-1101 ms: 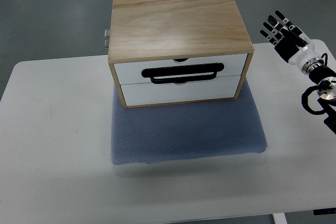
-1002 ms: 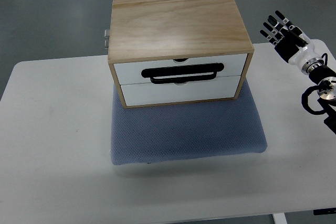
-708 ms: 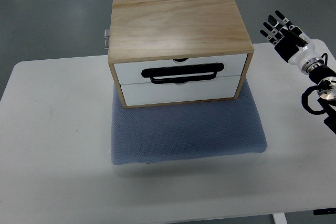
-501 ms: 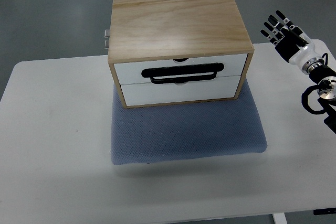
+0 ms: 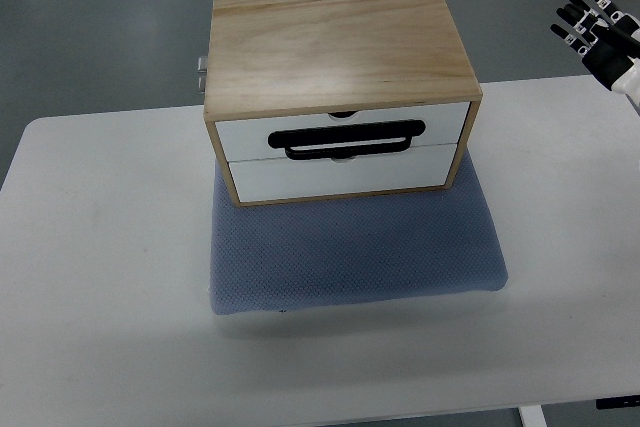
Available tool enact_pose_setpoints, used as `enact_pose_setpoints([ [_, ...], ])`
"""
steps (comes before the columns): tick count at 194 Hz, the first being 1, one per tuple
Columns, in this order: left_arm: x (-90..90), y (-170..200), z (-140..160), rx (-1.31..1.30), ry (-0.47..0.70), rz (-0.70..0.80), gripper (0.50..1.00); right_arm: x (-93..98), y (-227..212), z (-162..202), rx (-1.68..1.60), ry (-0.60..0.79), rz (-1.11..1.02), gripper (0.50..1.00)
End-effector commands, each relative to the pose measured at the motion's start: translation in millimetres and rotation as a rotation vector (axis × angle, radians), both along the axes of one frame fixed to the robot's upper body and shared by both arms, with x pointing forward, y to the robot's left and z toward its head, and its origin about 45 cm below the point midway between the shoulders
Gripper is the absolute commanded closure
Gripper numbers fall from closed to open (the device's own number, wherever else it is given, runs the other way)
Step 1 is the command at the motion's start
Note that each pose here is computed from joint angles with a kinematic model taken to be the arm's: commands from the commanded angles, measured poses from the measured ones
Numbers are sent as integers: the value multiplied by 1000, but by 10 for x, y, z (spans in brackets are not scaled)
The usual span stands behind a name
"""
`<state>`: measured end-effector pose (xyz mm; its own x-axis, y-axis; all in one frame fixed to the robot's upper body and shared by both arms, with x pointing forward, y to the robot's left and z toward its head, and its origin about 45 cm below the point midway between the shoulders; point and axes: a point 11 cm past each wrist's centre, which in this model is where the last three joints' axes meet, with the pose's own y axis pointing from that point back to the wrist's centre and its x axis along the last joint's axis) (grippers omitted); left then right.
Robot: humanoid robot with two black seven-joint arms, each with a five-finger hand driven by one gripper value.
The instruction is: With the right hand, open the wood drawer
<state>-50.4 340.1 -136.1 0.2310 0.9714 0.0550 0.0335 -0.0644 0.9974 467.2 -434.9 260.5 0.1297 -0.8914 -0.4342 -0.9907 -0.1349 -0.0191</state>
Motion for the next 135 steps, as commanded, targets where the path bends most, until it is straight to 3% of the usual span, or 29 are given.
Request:
enact_pose_setpoints([
  [1,0,0,0,0,0,0,500,11,-61,170,-80,-20,38,556],
  [88,0,0,0,0,0,0,500,62,-260,892,-344,-95,88,556],
  [135,-2,0,0,0,1,0,500,-108,173,1303,-485,-208,288,560],
])
